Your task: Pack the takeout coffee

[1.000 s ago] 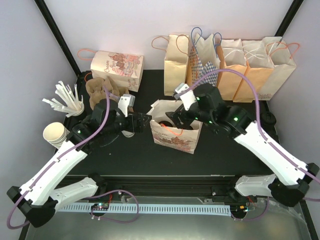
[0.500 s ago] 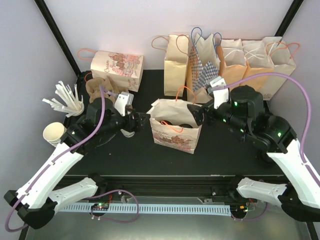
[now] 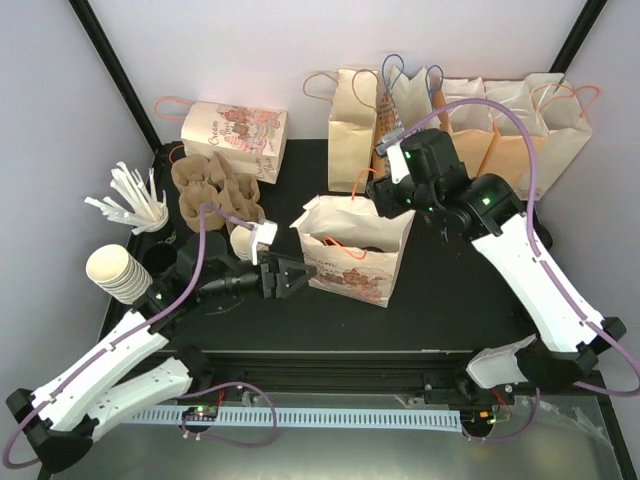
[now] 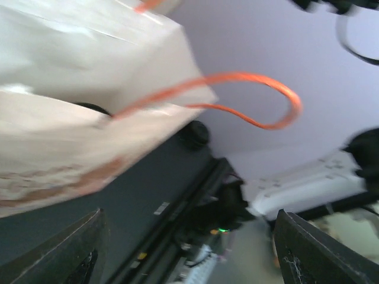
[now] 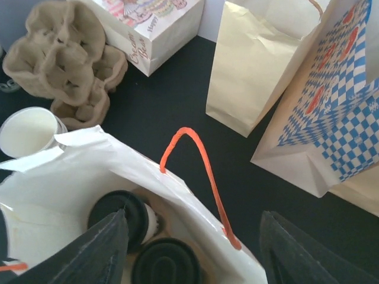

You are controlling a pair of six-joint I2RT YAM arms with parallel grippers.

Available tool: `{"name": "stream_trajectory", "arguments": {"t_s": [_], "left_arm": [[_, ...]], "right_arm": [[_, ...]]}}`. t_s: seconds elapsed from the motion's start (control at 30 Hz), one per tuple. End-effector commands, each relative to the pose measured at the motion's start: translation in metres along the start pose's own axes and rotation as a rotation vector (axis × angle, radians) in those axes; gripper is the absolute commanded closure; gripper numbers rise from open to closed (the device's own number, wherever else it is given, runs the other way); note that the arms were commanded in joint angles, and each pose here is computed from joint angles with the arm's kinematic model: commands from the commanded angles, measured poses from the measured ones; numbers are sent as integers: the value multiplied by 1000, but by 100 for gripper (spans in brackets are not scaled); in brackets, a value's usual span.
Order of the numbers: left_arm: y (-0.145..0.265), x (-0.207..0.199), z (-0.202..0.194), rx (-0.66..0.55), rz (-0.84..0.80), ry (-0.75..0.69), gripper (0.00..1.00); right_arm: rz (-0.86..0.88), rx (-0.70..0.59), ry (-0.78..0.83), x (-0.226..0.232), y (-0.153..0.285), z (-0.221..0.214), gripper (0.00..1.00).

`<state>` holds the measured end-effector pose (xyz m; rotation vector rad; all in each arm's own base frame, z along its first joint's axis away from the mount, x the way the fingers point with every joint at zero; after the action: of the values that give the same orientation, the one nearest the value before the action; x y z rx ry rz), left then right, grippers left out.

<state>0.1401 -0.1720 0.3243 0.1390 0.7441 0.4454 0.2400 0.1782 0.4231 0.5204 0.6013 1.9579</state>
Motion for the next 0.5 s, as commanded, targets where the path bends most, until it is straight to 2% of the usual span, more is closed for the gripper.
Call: {"name": "stream_trajectory", "arguments": {"t_s": [0.0, 0.17, 0.33, 0.47], "left_arm": [[4, -44, 11, -144, -245, 88, 21], [-3, -61, 17, -204, -287, 131, 14], [-8, -64, 28, -265, -263, 196, 10], [-20, -63, 31, -253, -245, 296, 10]], "right_arm": [[-42, -30, -12, -4, 0, 11, 40], [-52, -18, -2, -4, -6, 13, 56], [-59, -10, 15, -5, -7, 10, 64], [-71, -11, 23, -6, -10, 9, 66]]}}
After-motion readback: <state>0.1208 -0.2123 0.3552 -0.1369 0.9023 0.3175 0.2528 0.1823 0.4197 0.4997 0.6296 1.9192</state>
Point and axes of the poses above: each gripper's point midway between its finger pads, its own y axis back along the fingers, its own x axis along the line the jaws close on, z = x × y, the point moved 8 cm from there along y, back along the fingers, and after that the axes turned 8 degrees about -y, right-handed, at the moved point
